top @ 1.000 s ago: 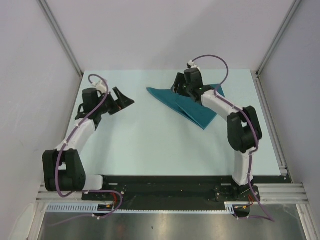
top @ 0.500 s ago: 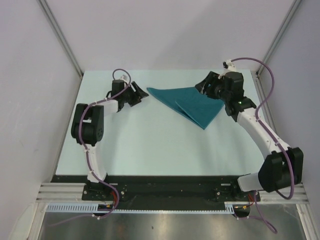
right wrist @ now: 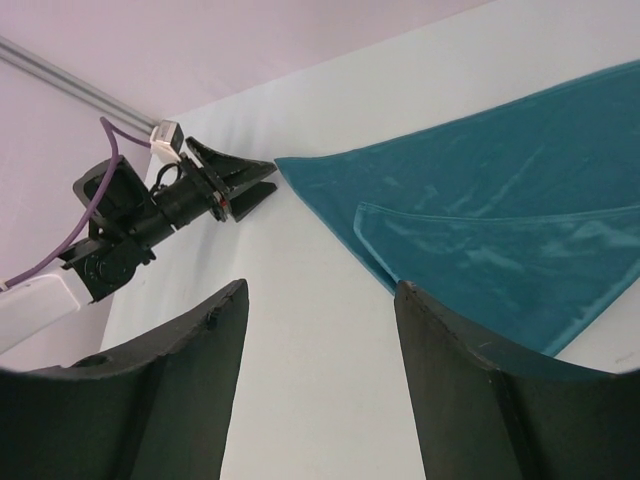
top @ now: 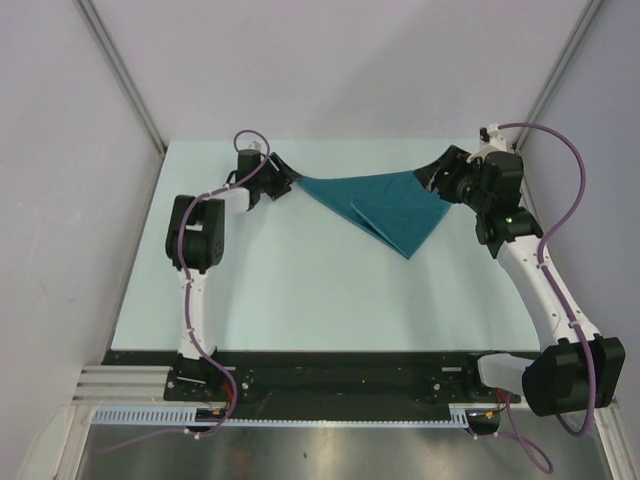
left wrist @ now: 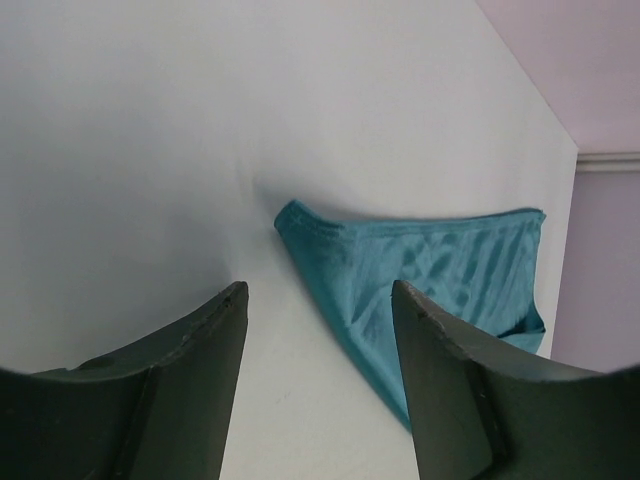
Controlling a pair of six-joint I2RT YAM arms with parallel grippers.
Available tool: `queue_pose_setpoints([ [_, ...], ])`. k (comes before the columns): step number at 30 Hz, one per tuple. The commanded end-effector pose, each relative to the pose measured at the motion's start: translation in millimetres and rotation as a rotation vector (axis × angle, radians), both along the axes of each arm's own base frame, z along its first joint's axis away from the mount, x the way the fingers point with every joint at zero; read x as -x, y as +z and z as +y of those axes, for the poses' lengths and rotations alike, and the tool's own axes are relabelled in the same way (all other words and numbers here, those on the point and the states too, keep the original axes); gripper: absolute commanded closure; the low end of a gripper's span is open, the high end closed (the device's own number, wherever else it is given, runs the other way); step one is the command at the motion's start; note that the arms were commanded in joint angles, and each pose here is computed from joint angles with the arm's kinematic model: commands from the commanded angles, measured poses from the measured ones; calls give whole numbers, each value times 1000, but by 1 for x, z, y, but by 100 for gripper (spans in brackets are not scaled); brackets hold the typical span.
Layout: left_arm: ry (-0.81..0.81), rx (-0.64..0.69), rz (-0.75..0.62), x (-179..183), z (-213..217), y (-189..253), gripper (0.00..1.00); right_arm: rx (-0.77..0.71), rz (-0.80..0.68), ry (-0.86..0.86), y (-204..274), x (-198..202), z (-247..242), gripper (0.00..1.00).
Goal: Fold the napkin, place the utensils inside, and roll it up
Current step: Fold the napkin
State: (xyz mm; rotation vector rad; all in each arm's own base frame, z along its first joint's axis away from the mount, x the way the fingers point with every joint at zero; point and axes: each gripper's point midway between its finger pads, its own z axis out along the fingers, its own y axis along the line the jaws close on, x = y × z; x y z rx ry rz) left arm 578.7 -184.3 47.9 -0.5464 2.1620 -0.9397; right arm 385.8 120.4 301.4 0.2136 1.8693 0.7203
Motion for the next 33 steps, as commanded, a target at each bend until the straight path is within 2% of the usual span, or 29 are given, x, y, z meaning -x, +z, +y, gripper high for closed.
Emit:
queue_pose_setpoints([
  [1, 35, -6, 6, -15, 0, 0, 38, -17, -17, 20, 7, 5, 0, 35],
  [7, 37, -4, 35, -18, -1, -14, 50, -21, -12, 15, 5, 5, -3, 34],
  [18, 10, 30, 20, -27, -10, -18, 62, -17, -4, -1, 2, 3, -11, 34],
  [21, -25, 51, -2, -29, -18, -15, 74, -15, 1, -6, 1, 3, -12, 34],
  [22, -36, 56, -11, -30, -20, -12, 83, -10, 1, -6, 0, 3, -13, 34],
  [24, -58, 61, -42, -32, -26, -2, 91, -7, 5, -15, 0, 3, -15, 33],
  [25, -68, 63, -62, -33, -28, 4, 100, -3, 9, -14, -2, 3, -15, 33],
  [29, -105, 100, -210, -38, -41, 50, 100, 9, 18, -26, -5, 5, -19, 33],
  [33, -193, 148, -375, -30, -75, 110, 100, 16, 28, -28, -9, 7, -21, 33],
])
